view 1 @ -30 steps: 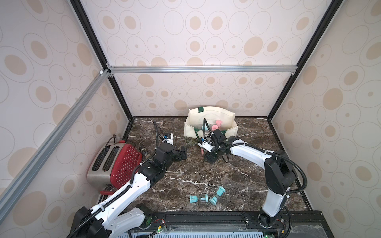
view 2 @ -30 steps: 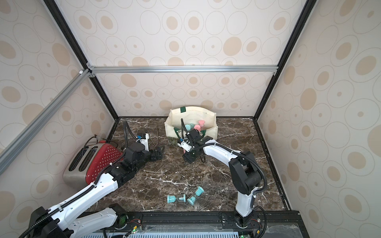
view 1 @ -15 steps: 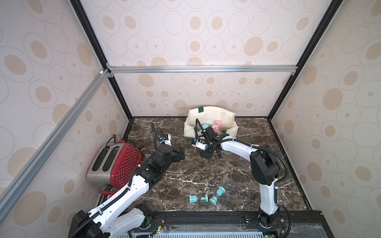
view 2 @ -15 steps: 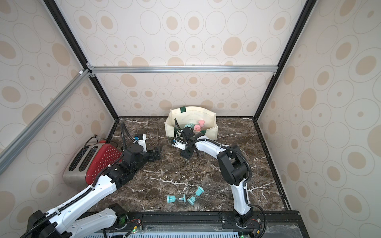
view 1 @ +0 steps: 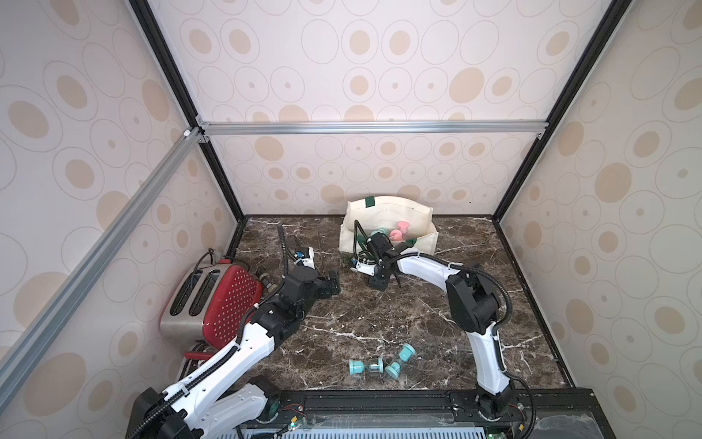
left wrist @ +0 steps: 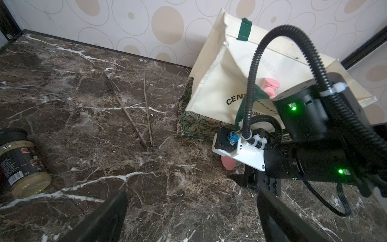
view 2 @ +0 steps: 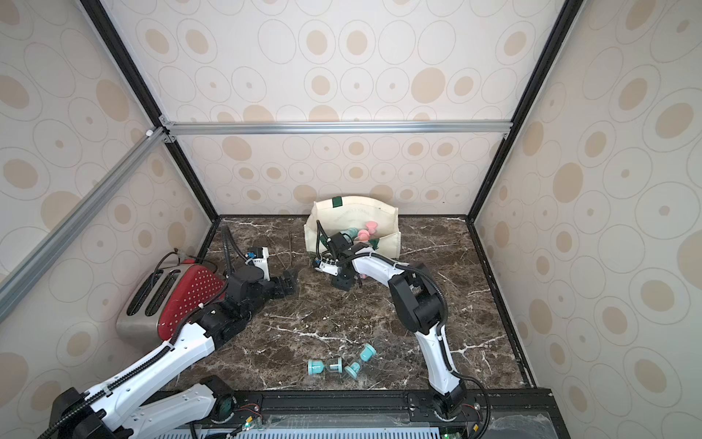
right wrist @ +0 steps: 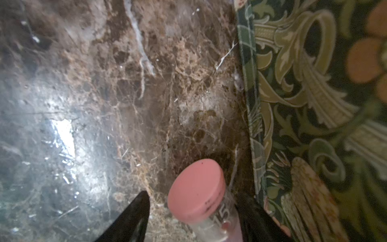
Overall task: Put the hourglass into the canvas bag
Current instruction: Pick up the hourglass from the center of the board.
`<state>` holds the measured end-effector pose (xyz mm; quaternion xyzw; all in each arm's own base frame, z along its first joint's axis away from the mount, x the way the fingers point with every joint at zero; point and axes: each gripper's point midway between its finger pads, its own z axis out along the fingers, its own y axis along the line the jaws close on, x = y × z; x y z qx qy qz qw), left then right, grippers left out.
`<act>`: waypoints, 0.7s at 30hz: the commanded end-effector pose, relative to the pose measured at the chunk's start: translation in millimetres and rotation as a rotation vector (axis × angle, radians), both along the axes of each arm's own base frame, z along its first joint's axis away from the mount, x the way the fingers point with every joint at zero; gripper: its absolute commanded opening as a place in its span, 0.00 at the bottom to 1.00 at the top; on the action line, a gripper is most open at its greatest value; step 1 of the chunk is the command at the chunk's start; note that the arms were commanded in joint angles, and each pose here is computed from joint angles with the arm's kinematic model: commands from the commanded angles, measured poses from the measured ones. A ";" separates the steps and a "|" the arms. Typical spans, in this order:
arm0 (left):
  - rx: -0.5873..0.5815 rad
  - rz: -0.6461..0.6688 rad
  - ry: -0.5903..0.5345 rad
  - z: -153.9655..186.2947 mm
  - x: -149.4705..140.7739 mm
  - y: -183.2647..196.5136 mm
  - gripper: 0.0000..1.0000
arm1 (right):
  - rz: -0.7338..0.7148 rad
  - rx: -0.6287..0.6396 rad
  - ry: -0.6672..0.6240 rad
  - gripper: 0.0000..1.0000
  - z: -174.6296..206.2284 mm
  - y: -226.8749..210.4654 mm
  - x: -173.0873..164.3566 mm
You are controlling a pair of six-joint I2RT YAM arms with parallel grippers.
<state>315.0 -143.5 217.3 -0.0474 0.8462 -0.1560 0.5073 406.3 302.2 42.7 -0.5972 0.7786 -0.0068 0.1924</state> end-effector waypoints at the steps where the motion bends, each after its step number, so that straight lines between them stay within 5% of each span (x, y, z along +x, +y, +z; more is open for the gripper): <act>1: -0.005 0.026 -0.012 9.1 3.3 4.7 0.97 | 0.042 -0.061 0.032 0.70 -12.6 -4.6 -6.9; 21: -0.010 0.017 -0.017 13.9 4.9 2.3 0.97 | 0.040 -0.164 0.058 0.47 -35.6 -20.0 -8.0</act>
